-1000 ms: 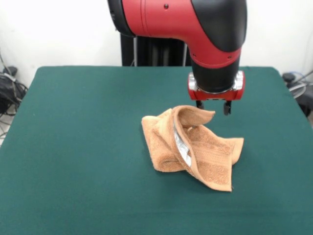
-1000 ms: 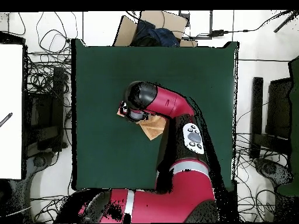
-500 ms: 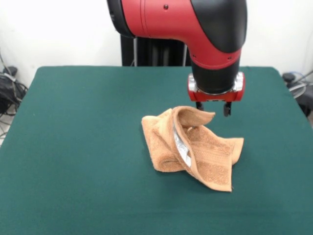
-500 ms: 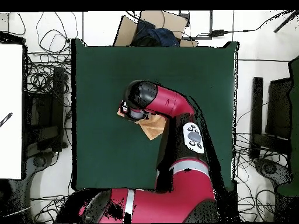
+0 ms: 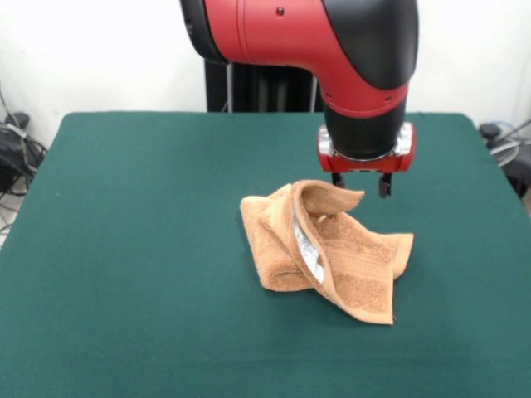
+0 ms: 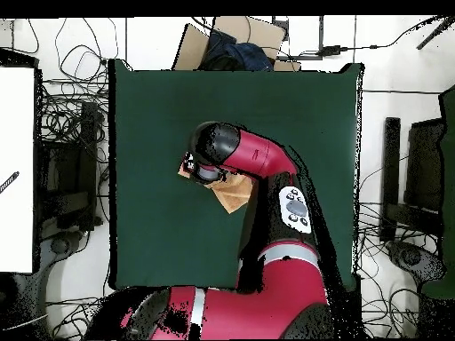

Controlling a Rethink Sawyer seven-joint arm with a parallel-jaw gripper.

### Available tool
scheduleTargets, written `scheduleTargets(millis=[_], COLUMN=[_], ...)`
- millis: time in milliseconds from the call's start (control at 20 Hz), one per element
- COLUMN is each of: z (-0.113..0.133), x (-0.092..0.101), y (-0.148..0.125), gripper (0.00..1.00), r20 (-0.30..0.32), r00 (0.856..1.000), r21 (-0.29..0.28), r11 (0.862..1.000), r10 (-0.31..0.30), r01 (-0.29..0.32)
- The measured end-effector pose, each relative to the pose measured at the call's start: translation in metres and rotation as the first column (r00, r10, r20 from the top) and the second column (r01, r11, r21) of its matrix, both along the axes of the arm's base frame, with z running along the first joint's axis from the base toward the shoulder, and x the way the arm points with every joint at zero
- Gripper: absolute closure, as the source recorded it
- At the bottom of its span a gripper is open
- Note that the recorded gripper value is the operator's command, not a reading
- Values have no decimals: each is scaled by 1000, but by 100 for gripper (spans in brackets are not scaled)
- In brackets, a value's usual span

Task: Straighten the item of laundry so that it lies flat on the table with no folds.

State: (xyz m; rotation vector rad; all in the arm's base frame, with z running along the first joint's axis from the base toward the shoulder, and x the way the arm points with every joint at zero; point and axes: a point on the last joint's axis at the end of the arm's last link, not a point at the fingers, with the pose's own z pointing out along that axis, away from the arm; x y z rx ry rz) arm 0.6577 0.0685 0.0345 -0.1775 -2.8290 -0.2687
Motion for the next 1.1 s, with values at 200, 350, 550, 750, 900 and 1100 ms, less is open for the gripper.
scheduleTargets(millis=[200, 350, 550, 750, 900, 1100], z=[0, 0, 0, 0, 0, 0], x=[0, 0, 0, 0, 0, 0], y=[0, -1, -2, -2, -2, -2], gripper=[0, 0, 100, 100, 100, 100], r20=[0, 0, 0, 0, 0, 0], r00=[1000, 1000, 1000, 1000, 1000, 1000], r21=[0, 0, 0, 1, 1, 1], r11=[1000, 1000, 1000, 1000, 1000, 1000], r10=[-1, -1, -3, -3, -4, -4], r01=[1, 1, 3, 3, 4, 4])
